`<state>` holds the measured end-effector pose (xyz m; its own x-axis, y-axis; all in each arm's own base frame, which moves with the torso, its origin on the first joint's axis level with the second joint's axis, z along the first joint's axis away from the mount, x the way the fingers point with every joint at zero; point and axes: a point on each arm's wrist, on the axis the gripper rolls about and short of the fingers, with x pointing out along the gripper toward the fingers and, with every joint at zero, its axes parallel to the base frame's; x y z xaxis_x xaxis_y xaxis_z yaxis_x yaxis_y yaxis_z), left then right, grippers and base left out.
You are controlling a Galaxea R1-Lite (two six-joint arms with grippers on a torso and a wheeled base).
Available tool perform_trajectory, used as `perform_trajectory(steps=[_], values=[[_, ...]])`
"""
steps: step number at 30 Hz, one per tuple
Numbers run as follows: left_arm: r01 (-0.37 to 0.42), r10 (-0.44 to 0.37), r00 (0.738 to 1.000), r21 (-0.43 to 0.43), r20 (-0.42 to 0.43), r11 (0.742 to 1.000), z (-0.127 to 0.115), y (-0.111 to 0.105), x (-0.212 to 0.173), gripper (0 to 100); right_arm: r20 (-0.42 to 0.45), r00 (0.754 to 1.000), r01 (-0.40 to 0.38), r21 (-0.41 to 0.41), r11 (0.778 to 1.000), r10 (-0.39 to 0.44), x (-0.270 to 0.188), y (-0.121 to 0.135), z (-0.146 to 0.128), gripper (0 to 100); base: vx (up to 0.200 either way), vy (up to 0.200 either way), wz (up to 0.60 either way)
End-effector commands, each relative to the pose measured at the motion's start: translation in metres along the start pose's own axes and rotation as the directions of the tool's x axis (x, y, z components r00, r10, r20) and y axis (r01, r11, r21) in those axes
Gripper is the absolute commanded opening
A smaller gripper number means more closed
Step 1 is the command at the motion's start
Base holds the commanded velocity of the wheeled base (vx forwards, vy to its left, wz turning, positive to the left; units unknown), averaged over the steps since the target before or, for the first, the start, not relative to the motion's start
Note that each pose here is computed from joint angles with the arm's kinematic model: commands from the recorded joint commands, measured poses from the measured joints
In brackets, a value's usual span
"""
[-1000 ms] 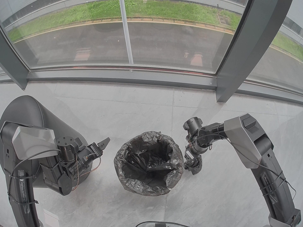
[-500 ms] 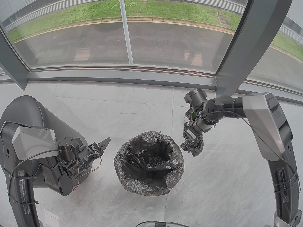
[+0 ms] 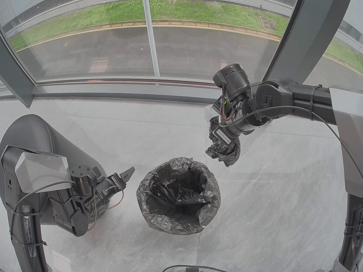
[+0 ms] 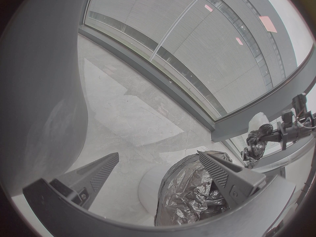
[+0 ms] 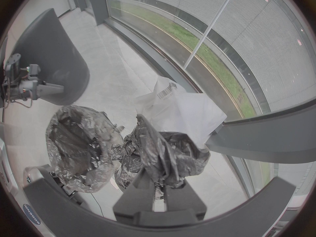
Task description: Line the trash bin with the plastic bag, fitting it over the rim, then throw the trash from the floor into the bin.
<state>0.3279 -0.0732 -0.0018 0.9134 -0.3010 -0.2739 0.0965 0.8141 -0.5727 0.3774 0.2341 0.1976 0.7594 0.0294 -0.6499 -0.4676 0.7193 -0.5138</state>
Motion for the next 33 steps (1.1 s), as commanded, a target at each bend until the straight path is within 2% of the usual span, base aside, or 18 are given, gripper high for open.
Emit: perform_trajectory(steps=[1, 5, 12, 25, 33], values=[[0.001, -0.001, 1.0, -0.001, -0.005, 1.0, -0.001, 0.0, -0.001, 100, 0.098, 0.995, -0.001, -0.004, 1.0, 0.002, -0.045, 0.003, 0.015, 0, 0.0, 0.0, 0.0], [0.0, 0.0, 1.0, -0.003, -0.006, 1.0, -0.001, 0.0, -0.001, 100, 0.167, 0.984, -0.055, -0.059, 0.997, 0.064, -0.088, 0.029, 0.026, 0, 0.0, 0.0, 0.0], [-0.001, 0.001, 1.0, -0.003, -0.004, 1.0, -0.001, 0.0, -0.001, 100, 0.138, 0.977, -0.144, -0.142, 0.979, 0.164, -0.112, 0.074, 0.026, 0, 0.0, 0.0, 0.0], [0.011, -0.011, 1.0, -0.003, 0.015, 1.0, 0.005, -0.004, -0.004, 100, 0.001, 0.984, -0.176, -0.16, 0.971, 0.178, -0.055, 0.117, 0.017, 0, 0.0, 0.0, 0.0], [0.021, -0.021, 0.999, -0.002, 0.026, 1.0, 0.011, -0.009, -0.01, 100, -0.045, 0.983, -0.185, -0.143, 0.972, 0.18, -0.033, 0.129, 0.011, 0, 0.0, 0.0, 0.0]])
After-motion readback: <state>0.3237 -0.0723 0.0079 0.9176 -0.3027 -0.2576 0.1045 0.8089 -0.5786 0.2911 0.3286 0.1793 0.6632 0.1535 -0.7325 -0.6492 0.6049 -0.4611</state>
